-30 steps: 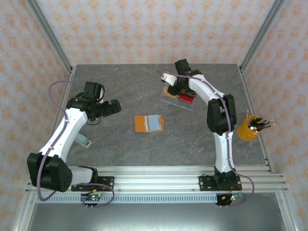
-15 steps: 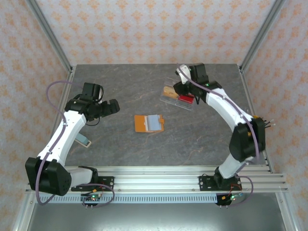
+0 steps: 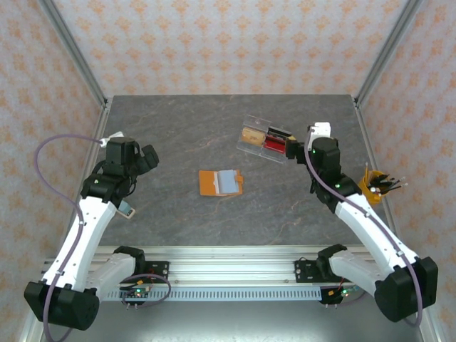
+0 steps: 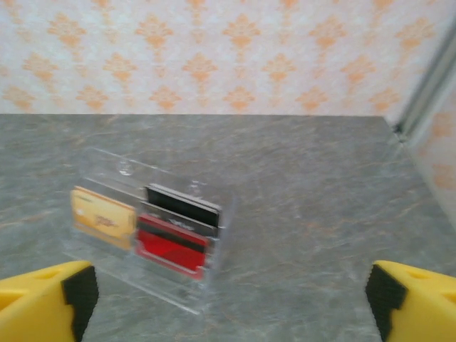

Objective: Take the credit cards out of the card holder

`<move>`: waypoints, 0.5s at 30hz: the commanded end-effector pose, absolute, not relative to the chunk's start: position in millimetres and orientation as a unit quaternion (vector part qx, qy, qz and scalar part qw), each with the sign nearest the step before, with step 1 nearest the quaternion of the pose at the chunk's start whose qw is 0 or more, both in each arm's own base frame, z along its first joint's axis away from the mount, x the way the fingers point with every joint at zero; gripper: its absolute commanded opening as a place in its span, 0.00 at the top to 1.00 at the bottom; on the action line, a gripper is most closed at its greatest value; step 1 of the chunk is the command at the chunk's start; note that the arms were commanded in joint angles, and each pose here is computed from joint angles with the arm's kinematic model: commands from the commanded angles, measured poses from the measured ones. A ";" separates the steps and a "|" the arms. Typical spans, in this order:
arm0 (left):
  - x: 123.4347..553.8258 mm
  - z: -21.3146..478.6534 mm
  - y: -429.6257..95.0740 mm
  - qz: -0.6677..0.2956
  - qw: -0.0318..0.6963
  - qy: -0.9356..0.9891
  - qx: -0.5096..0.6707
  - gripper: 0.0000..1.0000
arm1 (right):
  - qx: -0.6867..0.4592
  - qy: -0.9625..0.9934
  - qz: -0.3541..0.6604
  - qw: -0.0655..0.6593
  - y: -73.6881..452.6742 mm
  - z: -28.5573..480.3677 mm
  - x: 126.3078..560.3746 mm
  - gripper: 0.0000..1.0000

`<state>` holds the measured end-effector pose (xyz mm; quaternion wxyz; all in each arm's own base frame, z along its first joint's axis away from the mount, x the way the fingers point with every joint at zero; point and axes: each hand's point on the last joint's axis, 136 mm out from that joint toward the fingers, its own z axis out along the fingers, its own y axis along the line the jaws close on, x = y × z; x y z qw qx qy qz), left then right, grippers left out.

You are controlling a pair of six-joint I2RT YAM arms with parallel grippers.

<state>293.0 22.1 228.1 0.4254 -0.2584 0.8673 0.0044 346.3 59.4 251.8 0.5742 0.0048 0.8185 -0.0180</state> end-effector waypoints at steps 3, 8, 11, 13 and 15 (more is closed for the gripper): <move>302.3 210.2 55.2 0.079 0.460 0.828 -0.311 0.00 | 0.065 0.809 -0.119 0.572 19.3 223.3 342.3 0.00; 306.1 180.9 72.3 0.135 0.495 0.803 -0.305 0.00 | 0.114 0.796 -0.161 0.573 -10.5 193.2 344.5 0.00; 303.4 167.2 82.0 0.177 0.501 0.795 -0.292 0.00 | 0.156 0.806 -0.146 0.553 -29.1 164.1 348.9 0.00; 304.5 157.5 84.8 0.197 0.500 0.796 -0.277 0.00 | 0.175 0.811 -0.145 0.540 -39.6 147.0 351.8 0.00; 311.3 147.6 81.2 0.201 0.500 0.804 -0.249 0.00 | 0.176 0.820 -0.150 0.523 -44.5 128.3 356.4 0.00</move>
